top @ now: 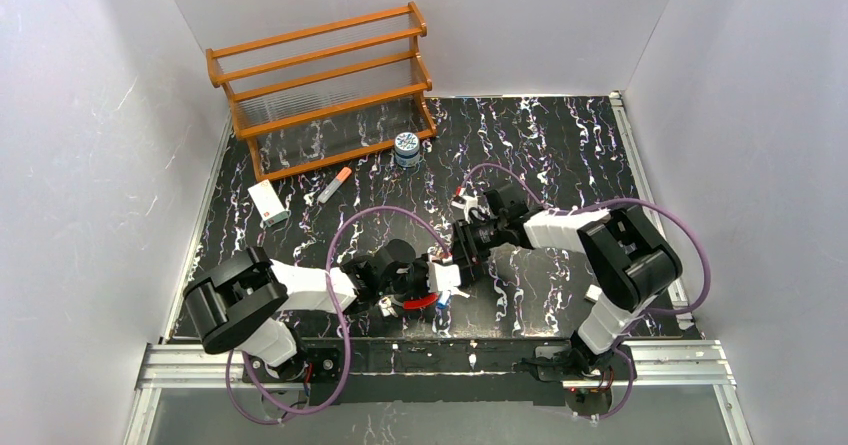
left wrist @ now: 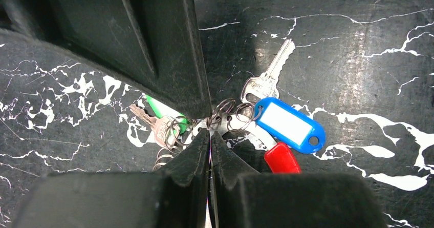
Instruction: Put the keys on the keyring
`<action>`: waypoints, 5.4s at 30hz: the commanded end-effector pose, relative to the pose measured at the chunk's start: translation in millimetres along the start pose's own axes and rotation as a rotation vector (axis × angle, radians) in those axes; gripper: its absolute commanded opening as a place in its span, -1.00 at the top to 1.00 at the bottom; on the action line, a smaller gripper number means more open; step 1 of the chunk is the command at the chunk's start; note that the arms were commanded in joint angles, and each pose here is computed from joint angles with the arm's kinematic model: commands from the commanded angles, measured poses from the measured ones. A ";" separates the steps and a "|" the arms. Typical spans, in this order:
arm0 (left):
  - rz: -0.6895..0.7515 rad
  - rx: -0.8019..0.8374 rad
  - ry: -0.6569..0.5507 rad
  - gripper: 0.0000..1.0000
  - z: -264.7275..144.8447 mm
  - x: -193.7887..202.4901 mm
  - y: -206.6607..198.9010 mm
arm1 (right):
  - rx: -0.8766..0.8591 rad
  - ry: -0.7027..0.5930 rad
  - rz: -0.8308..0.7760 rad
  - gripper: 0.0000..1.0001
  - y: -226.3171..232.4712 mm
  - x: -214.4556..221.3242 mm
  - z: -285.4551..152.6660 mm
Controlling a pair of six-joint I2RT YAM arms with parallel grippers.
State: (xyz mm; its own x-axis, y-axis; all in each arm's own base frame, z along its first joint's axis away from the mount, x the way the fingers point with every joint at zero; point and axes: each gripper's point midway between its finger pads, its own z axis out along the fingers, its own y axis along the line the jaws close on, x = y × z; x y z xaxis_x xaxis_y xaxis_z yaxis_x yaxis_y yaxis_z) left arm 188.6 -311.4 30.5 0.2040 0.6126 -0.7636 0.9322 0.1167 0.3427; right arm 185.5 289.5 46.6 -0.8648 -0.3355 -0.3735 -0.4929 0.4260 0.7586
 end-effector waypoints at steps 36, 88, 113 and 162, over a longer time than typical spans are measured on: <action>-0.152 -0.155 -0.055 0.70 -39.3 -4.8 10.7 | 0.047 -0.034 0.084 0.06 0.7 -9.4 13.5; -0.197 -0.138 -0.036 0.74 -36.1 2.7 3.8 | 0.258 0.019 -0.163 0.19 2.6 -15.8 16.9; -0.210 -0.157 -0.037 0.74 -39.3 4.2 5.1 | 0.370 0.020 -0.251 0.97 2.2 -17.9 13.8; -0.224 -0.188 -0.062 0.73 -42.7 -4.7 13.1 | 0.306 0.017 -0.297 0.97 21.4 -15.7 6.2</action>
State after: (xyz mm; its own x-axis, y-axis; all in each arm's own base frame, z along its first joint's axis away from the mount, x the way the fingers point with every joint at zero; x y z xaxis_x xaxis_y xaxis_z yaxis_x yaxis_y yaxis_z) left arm 184.6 -276.5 47.6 0.0157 0.5440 -0.8390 0.8960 0.3647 0.2533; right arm 184.1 302.1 32.0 -0.7536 -0.4779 -0.4514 -0.6547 0.6077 0.4495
